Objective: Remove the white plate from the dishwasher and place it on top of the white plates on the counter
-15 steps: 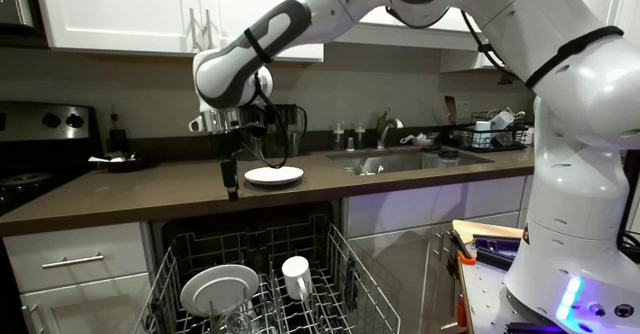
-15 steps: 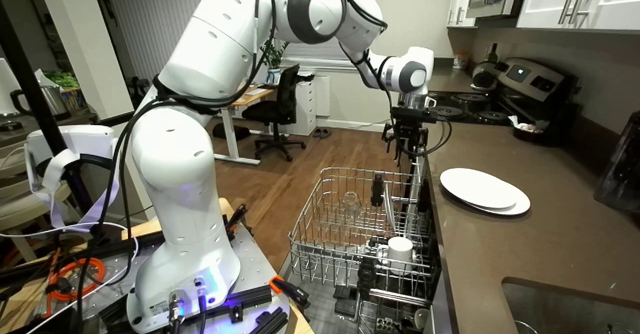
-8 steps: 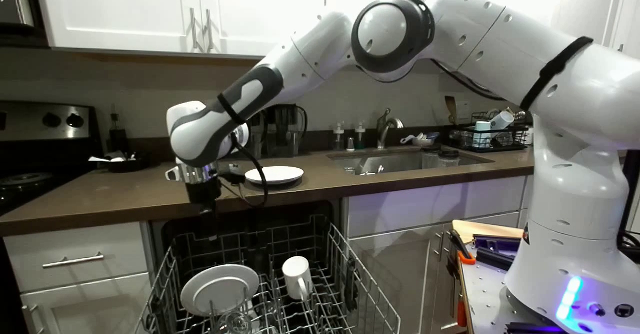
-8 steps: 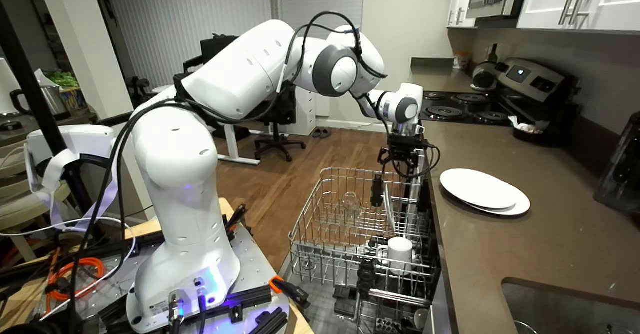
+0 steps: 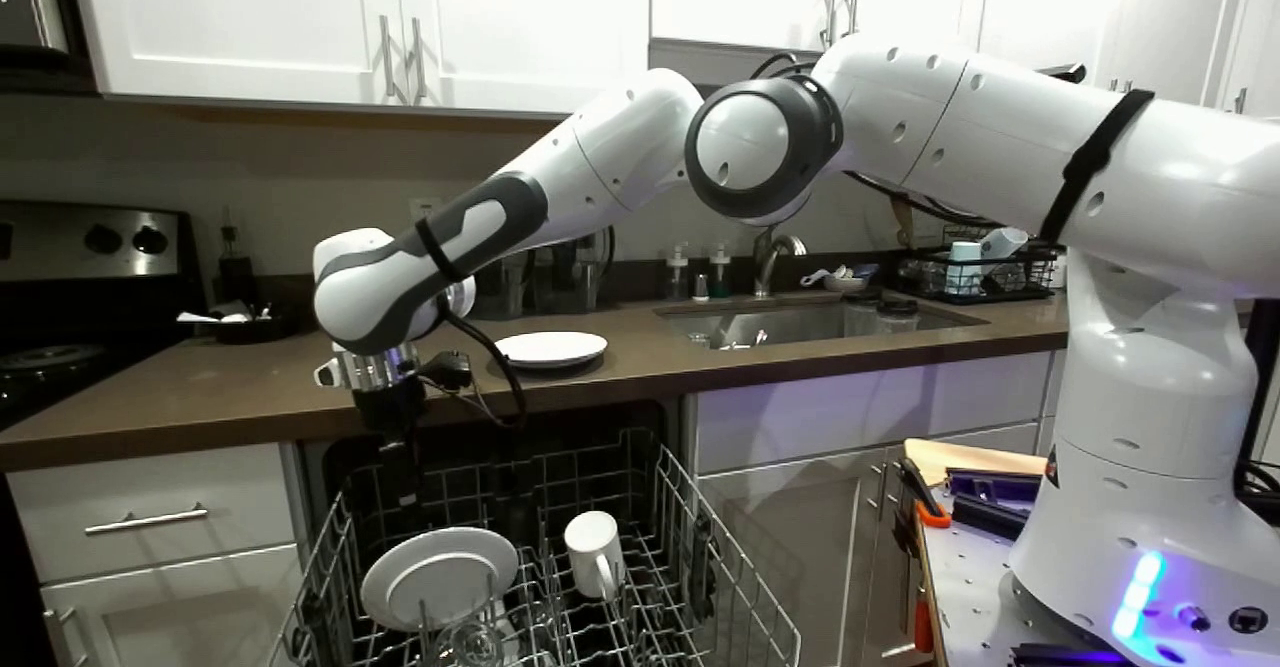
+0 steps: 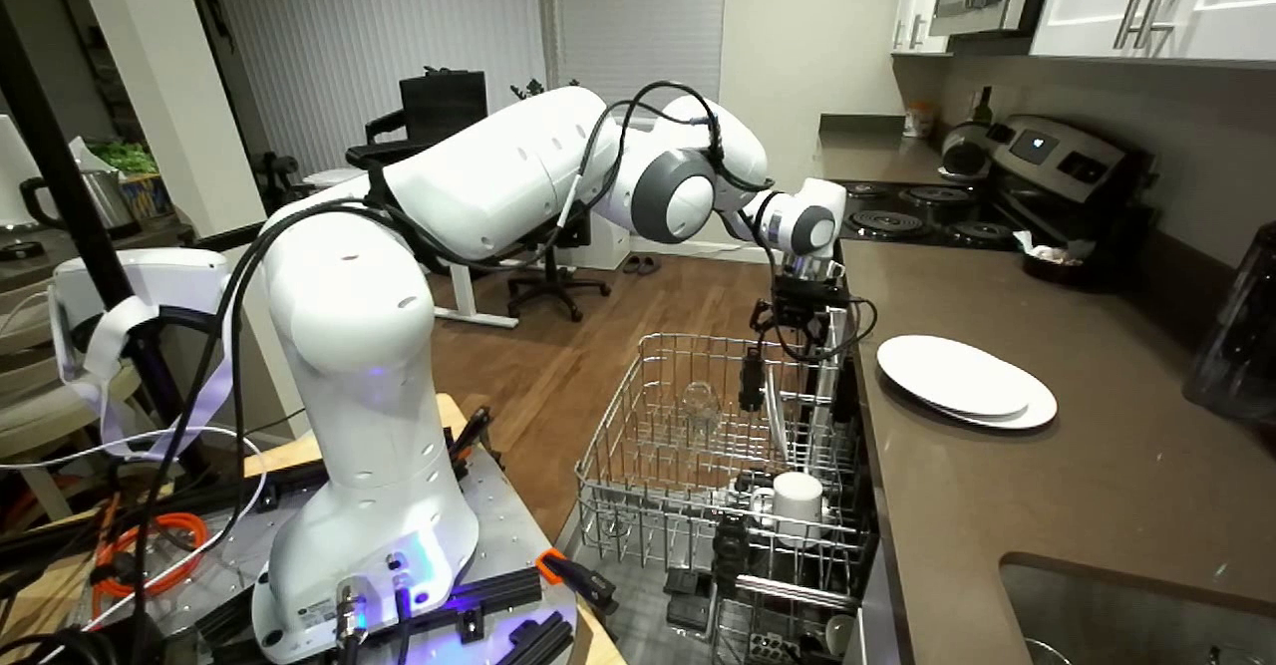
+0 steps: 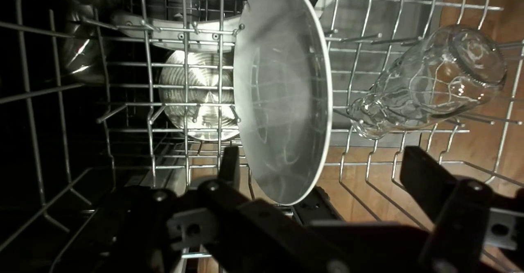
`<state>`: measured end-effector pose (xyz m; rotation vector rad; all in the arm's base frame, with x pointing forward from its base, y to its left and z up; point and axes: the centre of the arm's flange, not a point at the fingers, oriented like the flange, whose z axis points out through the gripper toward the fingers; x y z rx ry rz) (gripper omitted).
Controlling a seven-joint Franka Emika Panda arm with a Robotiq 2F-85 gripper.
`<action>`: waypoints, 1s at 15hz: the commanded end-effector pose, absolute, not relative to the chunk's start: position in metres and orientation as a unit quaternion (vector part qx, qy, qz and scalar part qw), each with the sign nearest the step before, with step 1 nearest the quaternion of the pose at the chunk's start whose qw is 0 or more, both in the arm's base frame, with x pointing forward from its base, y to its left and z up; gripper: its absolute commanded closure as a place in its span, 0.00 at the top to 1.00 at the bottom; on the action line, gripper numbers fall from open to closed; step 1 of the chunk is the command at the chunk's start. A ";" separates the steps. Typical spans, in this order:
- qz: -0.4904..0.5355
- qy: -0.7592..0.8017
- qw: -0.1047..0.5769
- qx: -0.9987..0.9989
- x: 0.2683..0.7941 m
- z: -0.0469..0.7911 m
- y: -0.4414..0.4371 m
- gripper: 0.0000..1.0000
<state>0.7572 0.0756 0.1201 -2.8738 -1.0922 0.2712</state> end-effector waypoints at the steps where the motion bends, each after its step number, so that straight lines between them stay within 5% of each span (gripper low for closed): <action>1: 0.099 -0.358 0.047 -0.927 0.784 0.111 0.078 1.00; 15: 0.074 -0.337 0.001 -0.939 0.746 0.112 0.092 1.00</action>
